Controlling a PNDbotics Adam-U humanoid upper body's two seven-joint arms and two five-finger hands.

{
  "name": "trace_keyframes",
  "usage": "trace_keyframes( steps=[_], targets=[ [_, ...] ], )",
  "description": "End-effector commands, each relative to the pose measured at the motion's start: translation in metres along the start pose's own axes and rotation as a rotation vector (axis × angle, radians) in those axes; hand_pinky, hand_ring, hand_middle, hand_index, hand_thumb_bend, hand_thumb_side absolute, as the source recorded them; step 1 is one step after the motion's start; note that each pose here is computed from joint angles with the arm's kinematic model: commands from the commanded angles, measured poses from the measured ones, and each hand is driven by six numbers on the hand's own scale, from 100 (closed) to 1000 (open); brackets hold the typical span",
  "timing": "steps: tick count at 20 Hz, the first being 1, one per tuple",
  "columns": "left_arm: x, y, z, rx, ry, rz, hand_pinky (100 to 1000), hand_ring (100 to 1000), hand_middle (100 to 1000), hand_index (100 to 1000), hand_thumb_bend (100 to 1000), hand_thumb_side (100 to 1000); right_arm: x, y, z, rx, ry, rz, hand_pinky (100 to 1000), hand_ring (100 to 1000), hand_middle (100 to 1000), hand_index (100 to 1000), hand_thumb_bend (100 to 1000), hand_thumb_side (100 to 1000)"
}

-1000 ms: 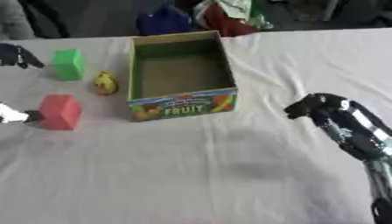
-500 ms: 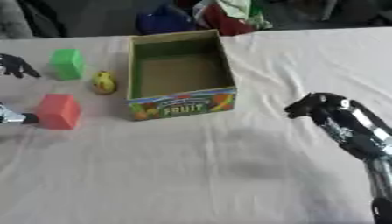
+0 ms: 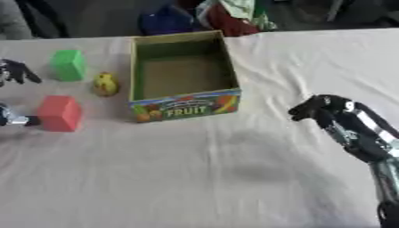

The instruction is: Pick up objects on the table and place them in the box.

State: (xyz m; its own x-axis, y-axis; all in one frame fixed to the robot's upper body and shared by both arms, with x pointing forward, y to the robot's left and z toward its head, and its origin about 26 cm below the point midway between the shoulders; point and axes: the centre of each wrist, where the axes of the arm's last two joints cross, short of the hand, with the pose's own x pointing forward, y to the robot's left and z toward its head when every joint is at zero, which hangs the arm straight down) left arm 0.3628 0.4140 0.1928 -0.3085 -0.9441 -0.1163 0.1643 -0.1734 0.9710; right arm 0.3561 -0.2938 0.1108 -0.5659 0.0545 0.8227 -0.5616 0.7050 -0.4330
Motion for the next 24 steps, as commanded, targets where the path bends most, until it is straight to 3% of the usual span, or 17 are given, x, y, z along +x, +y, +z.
trace_keyframes(
  steps=[1,15,21,24],
  targets=[
    [-0.006,0.008,-0.001,-0.001,0.015,-0.031,712,717,740,842,621,562,0.005,-0.007,0.001,0.007,0.004,0.03,729,745,592,662,100,562],
    [-0.007,-0.009,-0.028,-0.051,0.011,0.003,704,696,720,833,559,547,0.004,-0.006,0.001,0.008,0.004,0.024,729,745,592,662,100,563],
    [-0.008,-0.018,-0.035,-0.092,-0.003,0.044,693,637,660,810,500,541,0.004,-0.005,0.001,0.007,0.004,0.024,729,745,592,662,100,564],
    [-0.008,-0.019,-0.036,-0.086,-0.006,0.047,669,580,589,780,457,501,0.004,-0.005,0.001,0.007,0.004,0.023,729,745,592,662,100,564]
  ],
)
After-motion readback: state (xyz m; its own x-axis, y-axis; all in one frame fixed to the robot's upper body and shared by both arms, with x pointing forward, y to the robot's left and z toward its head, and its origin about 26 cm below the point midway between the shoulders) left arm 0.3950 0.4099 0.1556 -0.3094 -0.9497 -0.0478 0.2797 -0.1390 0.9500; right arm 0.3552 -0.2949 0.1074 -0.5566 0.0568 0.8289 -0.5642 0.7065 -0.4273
